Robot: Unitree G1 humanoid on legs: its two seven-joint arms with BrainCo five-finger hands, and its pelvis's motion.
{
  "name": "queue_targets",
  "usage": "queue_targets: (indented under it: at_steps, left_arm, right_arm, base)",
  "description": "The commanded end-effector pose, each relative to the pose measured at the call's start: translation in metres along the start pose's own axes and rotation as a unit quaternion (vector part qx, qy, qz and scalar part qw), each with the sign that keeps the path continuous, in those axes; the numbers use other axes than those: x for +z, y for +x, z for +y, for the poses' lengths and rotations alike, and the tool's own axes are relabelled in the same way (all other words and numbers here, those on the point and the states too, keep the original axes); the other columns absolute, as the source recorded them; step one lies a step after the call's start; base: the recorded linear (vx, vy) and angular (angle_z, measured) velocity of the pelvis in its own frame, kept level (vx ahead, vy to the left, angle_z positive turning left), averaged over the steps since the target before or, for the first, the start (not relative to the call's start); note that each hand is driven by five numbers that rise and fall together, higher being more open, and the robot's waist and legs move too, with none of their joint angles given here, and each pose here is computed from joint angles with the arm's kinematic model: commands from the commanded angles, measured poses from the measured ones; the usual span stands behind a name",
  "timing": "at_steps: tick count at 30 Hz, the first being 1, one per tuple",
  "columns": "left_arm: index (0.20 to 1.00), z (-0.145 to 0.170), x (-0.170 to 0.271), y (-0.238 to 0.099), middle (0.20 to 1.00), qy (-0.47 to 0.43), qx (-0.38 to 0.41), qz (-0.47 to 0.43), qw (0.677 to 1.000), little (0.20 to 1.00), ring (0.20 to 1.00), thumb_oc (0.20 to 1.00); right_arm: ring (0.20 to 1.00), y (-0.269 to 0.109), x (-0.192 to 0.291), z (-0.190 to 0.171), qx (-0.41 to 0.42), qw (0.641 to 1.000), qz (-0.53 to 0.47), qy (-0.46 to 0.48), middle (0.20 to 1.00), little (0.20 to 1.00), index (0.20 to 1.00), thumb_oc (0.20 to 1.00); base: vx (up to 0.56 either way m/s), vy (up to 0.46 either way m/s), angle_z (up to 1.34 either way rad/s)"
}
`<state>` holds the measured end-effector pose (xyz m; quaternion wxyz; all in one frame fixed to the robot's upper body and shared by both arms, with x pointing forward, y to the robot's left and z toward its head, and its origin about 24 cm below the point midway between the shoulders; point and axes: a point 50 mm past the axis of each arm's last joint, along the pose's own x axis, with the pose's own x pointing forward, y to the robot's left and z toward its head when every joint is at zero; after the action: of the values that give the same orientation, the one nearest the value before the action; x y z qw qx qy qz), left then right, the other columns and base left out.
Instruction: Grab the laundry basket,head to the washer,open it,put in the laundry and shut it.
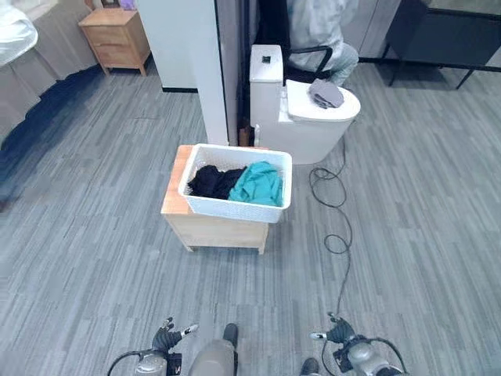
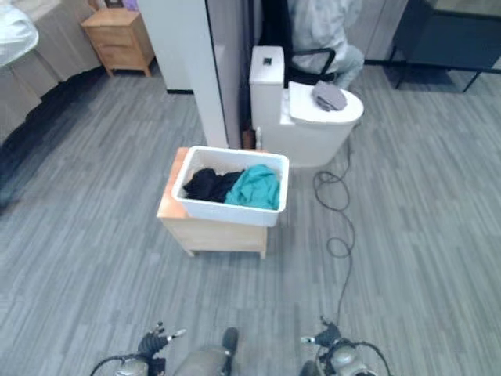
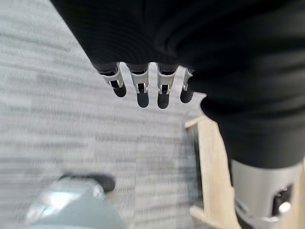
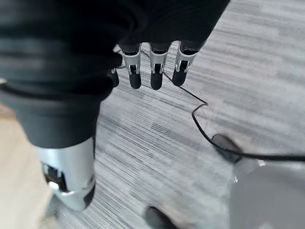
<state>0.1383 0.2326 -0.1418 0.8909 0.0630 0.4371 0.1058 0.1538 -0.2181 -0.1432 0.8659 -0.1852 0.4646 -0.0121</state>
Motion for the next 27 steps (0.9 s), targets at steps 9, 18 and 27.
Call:
queue_targets:
  at_steps: [9,18,27]
  left_arm:
    - [1.0,0.029,0.099,-0.008,1.0,-0.049,0.028,-0.231,0.971,1.0,1.0,1.0]
    - [1.0,0.01,0.133,-0.025,1.0,-0.058,-0.003,-0.303,0.951,1.0,1.0,1.0]
    - [1.0,0.023,0.142,-0.041,1.0,0.025,0.021,-0.332,0.943,1.0,1.0,1.0]
  right_arm:
    - [1.0,-0.016,0.019,-0.077,-0.127,0.975,-0.116,0.143,1.0,1.0,1.0,1.0]
    - [1.0,-0.033,0.012,-0.111,-0.203,0.947,-0.146,0.202,1.0,1.0,1.0,1.0]
    - [1.0,-0.048,0.056,-0.124,-0.2,0.935,-0.24,0.166,1.0,1.0,1.0,1.0]
  base:
    - [0.34,-0.034,0.07]
    - [0.25,-0.172,0.54]
    - [0.15,0.046,-0.26]
